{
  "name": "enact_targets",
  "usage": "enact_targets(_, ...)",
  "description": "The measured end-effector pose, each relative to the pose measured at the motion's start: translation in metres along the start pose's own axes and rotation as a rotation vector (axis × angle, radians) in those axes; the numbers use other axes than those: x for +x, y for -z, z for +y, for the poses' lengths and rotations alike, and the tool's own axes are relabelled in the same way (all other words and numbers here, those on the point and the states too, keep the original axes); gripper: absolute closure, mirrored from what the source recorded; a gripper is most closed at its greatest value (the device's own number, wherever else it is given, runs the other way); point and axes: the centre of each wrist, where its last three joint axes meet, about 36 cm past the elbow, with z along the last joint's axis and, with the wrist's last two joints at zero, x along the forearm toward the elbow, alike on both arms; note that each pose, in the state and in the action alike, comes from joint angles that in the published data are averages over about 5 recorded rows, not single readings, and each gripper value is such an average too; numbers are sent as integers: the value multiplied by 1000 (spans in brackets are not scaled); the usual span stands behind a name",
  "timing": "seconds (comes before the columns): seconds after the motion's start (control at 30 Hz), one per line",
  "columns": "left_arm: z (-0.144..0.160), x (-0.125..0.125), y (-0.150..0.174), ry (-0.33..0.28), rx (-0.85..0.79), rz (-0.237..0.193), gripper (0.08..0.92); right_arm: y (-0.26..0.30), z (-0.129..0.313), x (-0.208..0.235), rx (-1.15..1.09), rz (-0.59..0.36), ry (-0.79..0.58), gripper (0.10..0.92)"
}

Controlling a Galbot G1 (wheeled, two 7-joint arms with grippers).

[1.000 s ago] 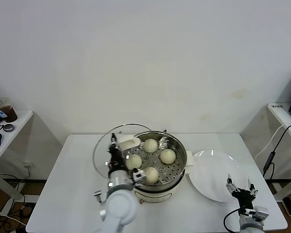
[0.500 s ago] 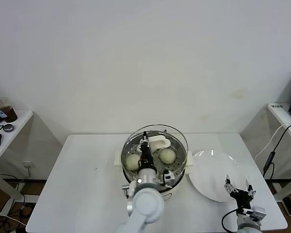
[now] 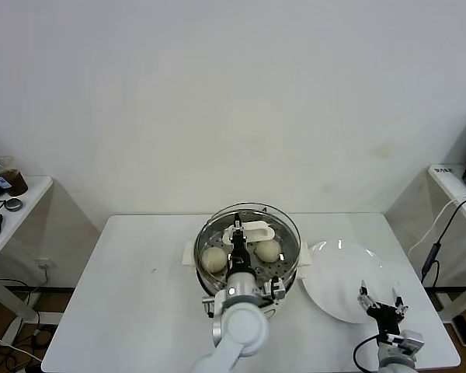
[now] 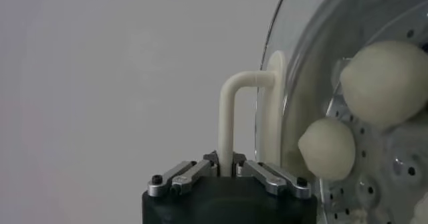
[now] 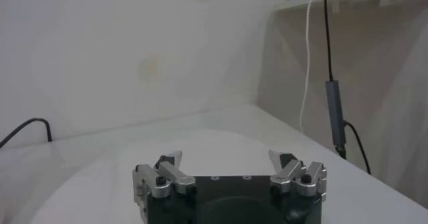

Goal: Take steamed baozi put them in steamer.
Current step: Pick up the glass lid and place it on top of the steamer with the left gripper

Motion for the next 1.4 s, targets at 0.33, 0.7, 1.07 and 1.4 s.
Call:
enact_targets(0.33,-10,3,0,-11,-26,7,826,-3,2,-2,-5,0,-1,200)
enact_targets(0.7,-12,5,-1,-16,-36,16,826,-5,2,-2,-6,0,-3,200)
enact_targets(1.07,-11,8,-1,-21,-47,16,826,-6,3,-2,-7,0,-2,200)
enact_targets(1.4,-11,8,0,-32,-58,12,826,-6,3,-3,-6,0,-2,200)
